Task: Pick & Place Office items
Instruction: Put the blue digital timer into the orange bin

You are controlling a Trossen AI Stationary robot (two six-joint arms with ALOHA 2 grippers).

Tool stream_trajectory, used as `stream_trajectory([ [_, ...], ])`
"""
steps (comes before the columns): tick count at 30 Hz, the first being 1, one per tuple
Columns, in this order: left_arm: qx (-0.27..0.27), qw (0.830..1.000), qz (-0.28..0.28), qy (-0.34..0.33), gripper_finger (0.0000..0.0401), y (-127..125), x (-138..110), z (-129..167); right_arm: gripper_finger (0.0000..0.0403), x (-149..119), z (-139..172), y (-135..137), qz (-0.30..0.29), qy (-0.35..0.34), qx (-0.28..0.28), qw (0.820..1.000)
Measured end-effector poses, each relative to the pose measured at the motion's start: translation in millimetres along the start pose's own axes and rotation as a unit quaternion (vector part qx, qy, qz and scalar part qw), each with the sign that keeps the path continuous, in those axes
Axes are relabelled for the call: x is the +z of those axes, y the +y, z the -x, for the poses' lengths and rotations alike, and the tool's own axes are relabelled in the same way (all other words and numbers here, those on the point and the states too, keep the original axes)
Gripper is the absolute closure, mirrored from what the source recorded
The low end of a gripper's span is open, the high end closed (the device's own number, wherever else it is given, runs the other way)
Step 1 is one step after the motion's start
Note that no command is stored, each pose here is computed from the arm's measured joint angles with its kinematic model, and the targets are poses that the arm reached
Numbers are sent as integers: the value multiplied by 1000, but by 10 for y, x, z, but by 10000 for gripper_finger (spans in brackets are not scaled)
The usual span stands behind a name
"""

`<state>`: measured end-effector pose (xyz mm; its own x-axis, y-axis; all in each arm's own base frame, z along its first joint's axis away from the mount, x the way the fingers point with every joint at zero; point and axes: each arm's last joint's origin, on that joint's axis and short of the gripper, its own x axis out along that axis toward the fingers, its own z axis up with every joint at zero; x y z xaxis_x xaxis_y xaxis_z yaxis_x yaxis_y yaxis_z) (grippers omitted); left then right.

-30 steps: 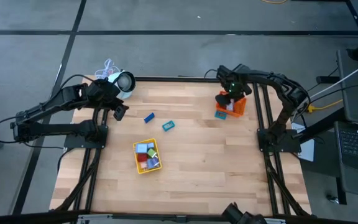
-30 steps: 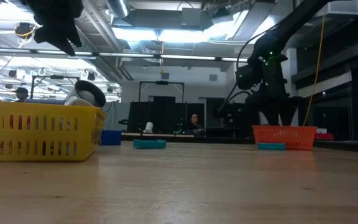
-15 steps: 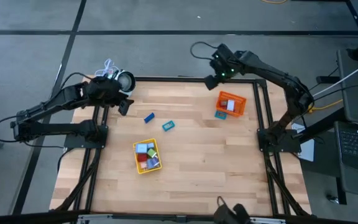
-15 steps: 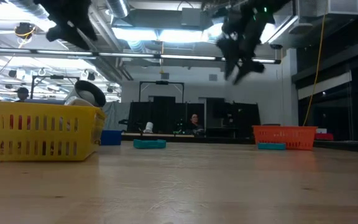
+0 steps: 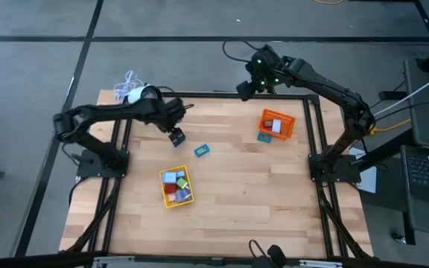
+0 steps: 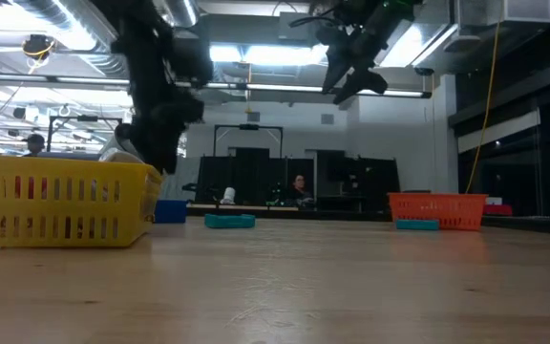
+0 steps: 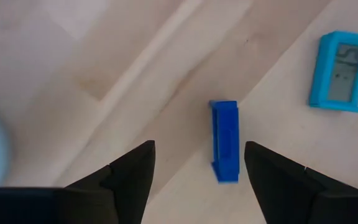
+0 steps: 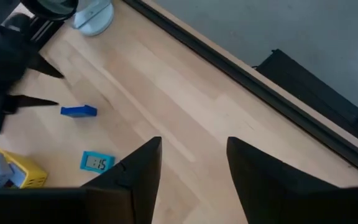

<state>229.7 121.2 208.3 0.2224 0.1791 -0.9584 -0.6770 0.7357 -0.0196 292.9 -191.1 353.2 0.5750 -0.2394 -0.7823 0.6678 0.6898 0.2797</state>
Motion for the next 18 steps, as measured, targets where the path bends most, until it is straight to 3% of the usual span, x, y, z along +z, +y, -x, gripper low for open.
stream_trajectory([
  [6, -1, 1000, -8, 28, 148, -36, 67, -283, 215, -1, -1, 3, 13, 0, 1, 1000],
  [18, -1, 998, -12, 60, 148, -80, 69, -492, 215, 2, 0, -7, 26, 0, 0, 1000],
])
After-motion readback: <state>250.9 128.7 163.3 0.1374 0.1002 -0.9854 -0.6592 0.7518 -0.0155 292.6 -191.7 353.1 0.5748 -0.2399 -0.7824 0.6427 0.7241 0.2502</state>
